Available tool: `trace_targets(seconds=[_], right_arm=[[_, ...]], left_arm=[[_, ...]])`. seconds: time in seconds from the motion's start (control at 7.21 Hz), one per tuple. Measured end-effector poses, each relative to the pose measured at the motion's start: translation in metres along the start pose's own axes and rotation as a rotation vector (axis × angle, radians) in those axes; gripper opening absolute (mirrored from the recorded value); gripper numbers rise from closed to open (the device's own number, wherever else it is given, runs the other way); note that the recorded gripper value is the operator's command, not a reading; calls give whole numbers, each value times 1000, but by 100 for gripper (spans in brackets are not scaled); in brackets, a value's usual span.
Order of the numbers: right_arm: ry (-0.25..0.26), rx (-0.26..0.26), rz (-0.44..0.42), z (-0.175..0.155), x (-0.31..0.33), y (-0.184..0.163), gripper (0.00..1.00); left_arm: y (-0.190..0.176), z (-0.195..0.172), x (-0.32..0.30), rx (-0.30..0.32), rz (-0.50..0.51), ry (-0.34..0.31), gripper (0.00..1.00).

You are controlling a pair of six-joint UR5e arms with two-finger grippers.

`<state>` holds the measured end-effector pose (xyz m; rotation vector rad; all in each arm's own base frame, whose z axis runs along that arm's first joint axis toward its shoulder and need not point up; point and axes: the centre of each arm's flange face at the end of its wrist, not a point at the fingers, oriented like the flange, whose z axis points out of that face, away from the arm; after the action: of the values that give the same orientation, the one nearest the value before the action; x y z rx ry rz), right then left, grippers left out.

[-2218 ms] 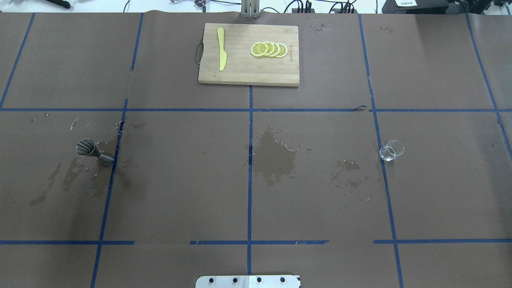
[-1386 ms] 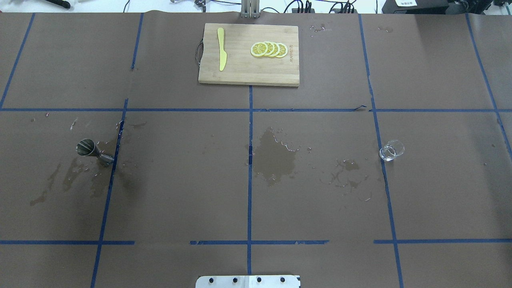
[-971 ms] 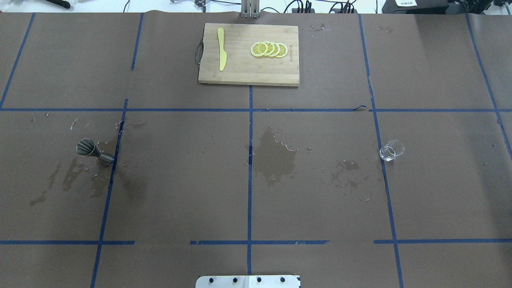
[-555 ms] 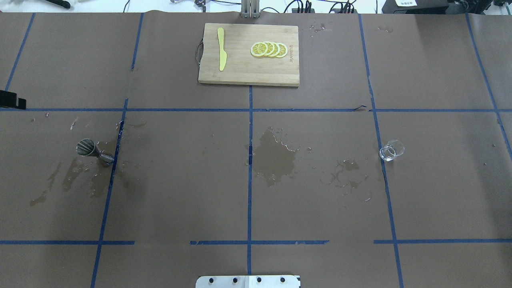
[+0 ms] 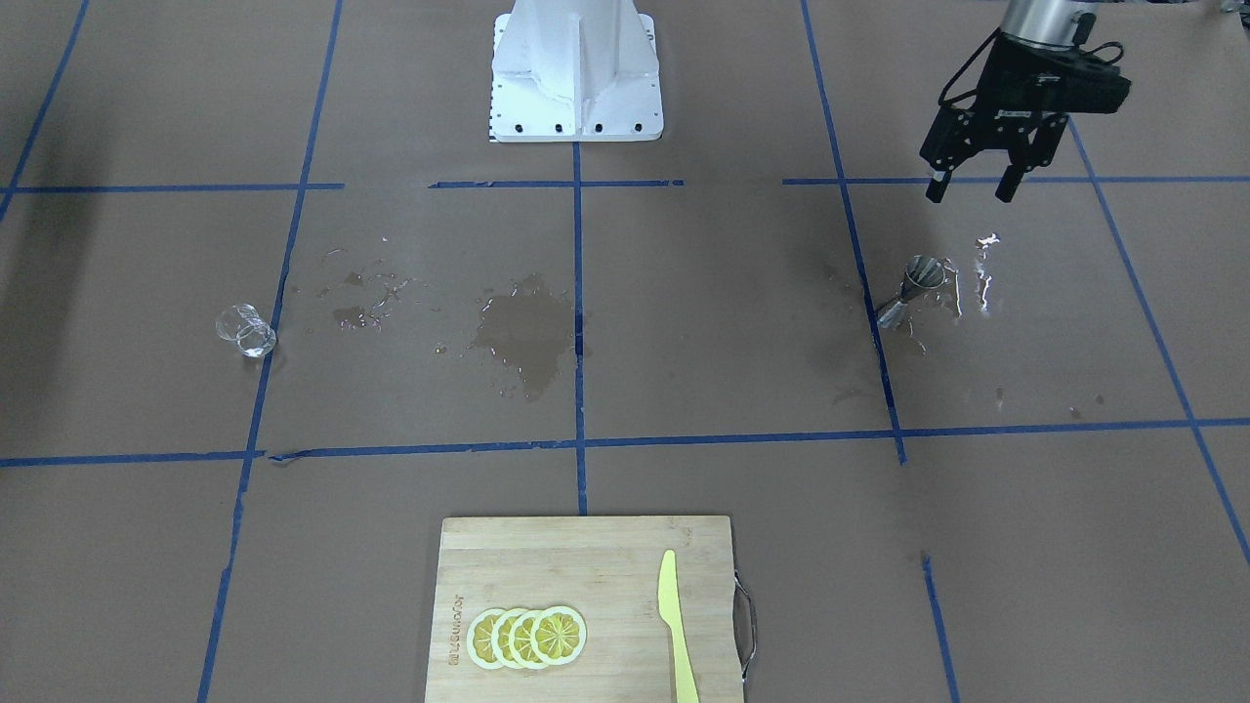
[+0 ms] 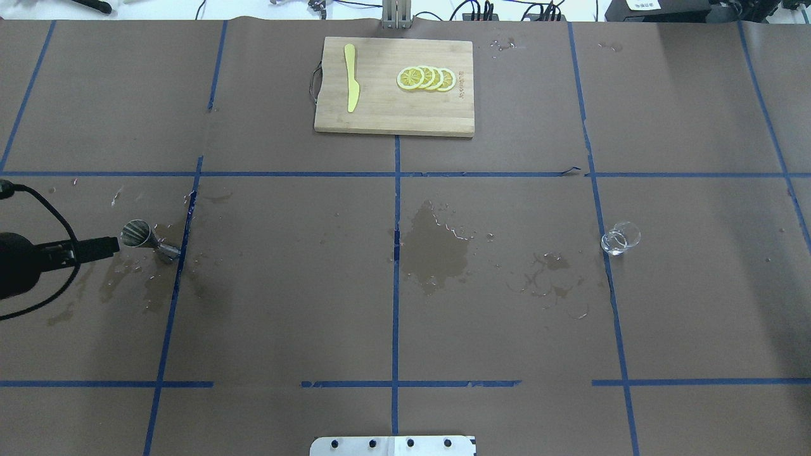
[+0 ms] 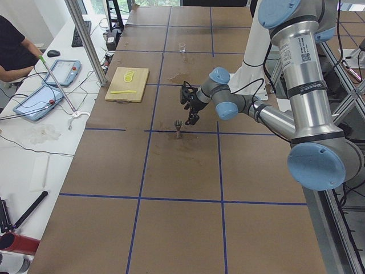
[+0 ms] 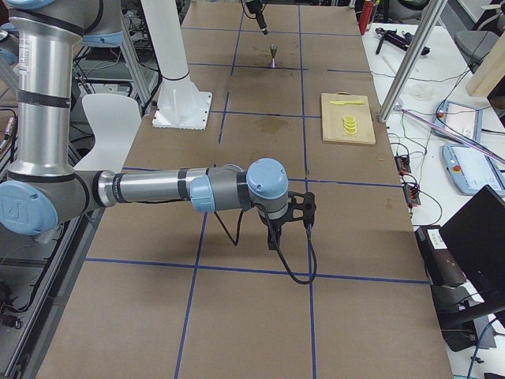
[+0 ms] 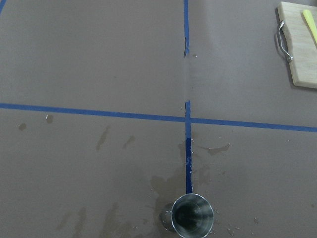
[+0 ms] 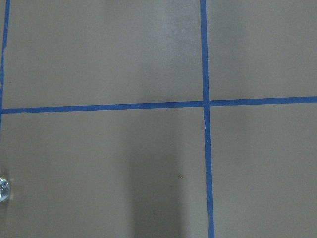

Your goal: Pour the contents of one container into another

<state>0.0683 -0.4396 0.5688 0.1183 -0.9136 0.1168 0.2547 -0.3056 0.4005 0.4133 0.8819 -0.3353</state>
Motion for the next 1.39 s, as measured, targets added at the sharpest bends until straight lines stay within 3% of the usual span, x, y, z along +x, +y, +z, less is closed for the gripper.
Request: trace_targets(seconds=[0.28,0.42,0.55,0.97,1.39], right_arm=[[0,31,3,-17,-44,7,100],[25,42,-21,-22,-65,19,100],[55,52,-25,-26,-89,34,100],[66,65,103,-28,-177,68,100],[80,159,135,-6,-231,113,100]], left_arm=[[55,29,14,72,-42,-45,100],[68,46,14,120,-40,-68,100],[74,64,14,169,-33,-87,100],[73,93,19,315,-22,-104,100],[76,125,23,414,-27,-124,100]])
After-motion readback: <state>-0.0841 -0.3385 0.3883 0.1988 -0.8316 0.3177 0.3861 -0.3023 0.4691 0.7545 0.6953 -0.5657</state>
